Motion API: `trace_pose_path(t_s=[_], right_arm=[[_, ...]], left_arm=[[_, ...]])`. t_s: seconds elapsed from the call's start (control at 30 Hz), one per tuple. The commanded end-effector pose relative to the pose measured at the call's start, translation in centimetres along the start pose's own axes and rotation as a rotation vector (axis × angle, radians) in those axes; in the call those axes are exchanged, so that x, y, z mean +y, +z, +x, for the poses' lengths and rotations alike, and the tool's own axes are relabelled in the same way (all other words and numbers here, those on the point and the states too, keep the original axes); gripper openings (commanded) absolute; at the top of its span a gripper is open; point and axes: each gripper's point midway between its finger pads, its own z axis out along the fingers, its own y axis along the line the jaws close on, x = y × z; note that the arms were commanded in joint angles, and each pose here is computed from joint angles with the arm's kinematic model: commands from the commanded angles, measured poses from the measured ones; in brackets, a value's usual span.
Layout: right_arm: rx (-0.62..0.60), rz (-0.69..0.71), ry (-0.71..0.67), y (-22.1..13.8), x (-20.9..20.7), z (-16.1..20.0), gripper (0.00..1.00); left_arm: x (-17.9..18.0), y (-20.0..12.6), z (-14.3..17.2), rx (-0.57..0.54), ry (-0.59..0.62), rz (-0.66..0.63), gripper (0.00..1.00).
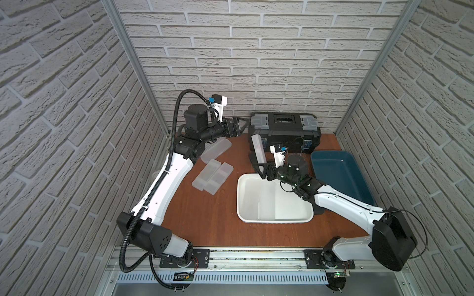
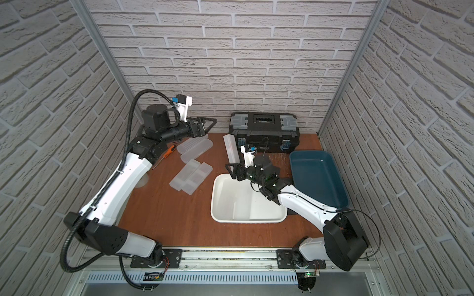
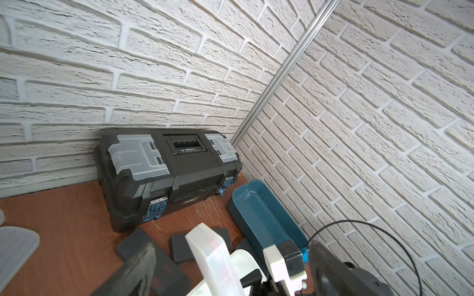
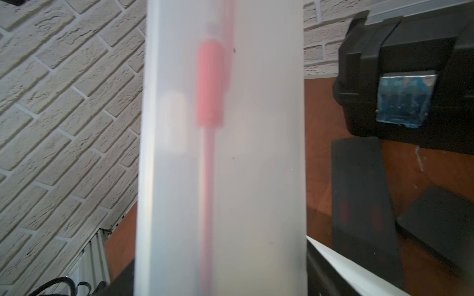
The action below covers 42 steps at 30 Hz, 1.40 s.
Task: Place the pencil cases by color into the storage box
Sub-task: Place the pencil case at the storage box.
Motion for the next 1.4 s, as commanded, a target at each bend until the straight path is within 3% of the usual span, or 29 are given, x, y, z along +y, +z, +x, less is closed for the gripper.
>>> trace_pose_path(t_s=[0.0,0.17,0.47,0.77,1.07,1.37], right_arm=[[-0.029,0.123,-0.067,-2.1,-1.0,-1.1,0.51],[0.011,0.310,-0.052,-4.7,-3.9,0.2,0.51],[0.111,0.503,-0.040,-8.9,-6.8,3.4,0.52],[0.244,0.641,-0.060,-10.8,-7.8,7.4,0.51],[0.399,0.710,-0.072,-10.4,-7.4,11.2,0.51],[0.490,0.783,-0.069,-11.8,-8.2,12.9,0.50]], left_arm=[[1.1,-1.0,-0.1,-0.035,0.015,-0.076,0.92],[3.0,-1.9,1.9,-0.018,0.029,-0.180,0.92],[5.1,-2.6,6.5,0.030,0.023,-0.247,0.92],[5.4,-4.3,10.2,0.040,0.054,-0.299,0.92],[6.0,-5.3,13.5,0.049,0.045,-0.293,0.91],[6.0,-5.5,14.3,0.041,0.065,-0.274,0.92]])
